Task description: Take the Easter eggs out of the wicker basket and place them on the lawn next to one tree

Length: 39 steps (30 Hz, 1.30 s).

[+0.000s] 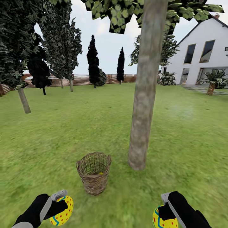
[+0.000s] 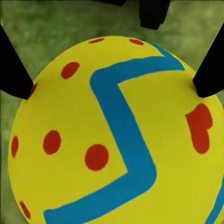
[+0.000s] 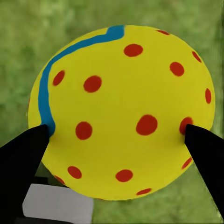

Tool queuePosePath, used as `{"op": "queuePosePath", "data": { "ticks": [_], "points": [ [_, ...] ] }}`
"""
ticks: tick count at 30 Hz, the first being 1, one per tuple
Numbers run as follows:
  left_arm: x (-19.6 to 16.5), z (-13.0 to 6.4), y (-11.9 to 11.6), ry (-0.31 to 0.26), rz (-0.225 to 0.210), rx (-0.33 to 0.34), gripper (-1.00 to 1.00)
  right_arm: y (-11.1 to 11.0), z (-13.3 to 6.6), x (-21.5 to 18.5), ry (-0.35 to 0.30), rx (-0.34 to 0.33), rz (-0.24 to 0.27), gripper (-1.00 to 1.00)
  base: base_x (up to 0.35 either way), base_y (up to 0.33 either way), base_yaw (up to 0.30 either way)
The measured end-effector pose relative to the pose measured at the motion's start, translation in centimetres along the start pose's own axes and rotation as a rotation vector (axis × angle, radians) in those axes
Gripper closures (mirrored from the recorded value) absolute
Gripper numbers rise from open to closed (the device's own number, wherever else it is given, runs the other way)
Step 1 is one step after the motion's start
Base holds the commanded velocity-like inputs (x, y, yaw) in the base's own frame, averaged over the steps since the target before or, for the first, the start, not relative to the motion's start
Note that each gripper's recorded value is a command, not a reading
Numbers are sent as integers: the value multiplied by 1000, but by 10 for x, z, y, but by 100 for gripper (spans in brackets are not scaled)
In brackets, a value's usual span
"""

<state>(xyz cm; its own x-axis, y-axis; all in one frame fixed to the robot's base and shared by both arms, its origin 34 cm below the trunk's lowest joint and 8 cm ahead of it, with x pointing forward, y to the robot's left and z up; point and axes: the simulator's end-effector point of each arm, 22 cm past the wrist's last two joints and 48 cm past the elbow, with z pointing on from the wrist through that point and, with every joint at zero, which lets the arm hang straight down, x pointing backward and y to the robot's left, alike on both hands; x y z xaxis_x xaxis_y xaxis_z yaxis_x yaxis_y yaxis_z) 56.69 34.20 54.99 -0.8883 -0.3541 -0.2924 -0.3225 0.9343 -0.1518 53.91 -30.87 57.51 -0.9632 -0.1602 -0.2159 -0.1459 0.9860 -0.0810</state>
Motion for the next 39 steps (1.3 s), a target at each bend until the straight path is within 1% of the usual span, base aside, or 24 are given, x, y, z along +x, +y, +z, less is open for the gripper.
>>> {"op": "queuePosePath", "data": {
  "ticks": [8, 14, 18, 24, 31, 39],
  "points": [
    [3, 1, 1, 8, 0, -2, 100, -3, 0, 1, 1, 4, 1, 100, 202, -290, 5],
    [4, 2, 0, 9, 0, -1, 100, 0, 0, 0, -1, -1, 0, 100, 207, -285, 0],
    [4, 2, -1, 11, 19, -6, 100, 0, 0, -1, -2, -1, 0, 100, 207, -284, 0],
    [5, 2, -2, 12, 21, -5, 100, 1, 0, 0, -2, -1, 0, 100, 196, -285, 0],
    [5, 2, -2, 13, 21, -6, 100, -2, 0, 0, -1, 3, 0, 100, 16, -315, 0],
    [5, 2, -2, 15, 20, -5, 100, 0, 0, 0, -1, 0, 0, 100, 0, -322, 0]
  ]
}}
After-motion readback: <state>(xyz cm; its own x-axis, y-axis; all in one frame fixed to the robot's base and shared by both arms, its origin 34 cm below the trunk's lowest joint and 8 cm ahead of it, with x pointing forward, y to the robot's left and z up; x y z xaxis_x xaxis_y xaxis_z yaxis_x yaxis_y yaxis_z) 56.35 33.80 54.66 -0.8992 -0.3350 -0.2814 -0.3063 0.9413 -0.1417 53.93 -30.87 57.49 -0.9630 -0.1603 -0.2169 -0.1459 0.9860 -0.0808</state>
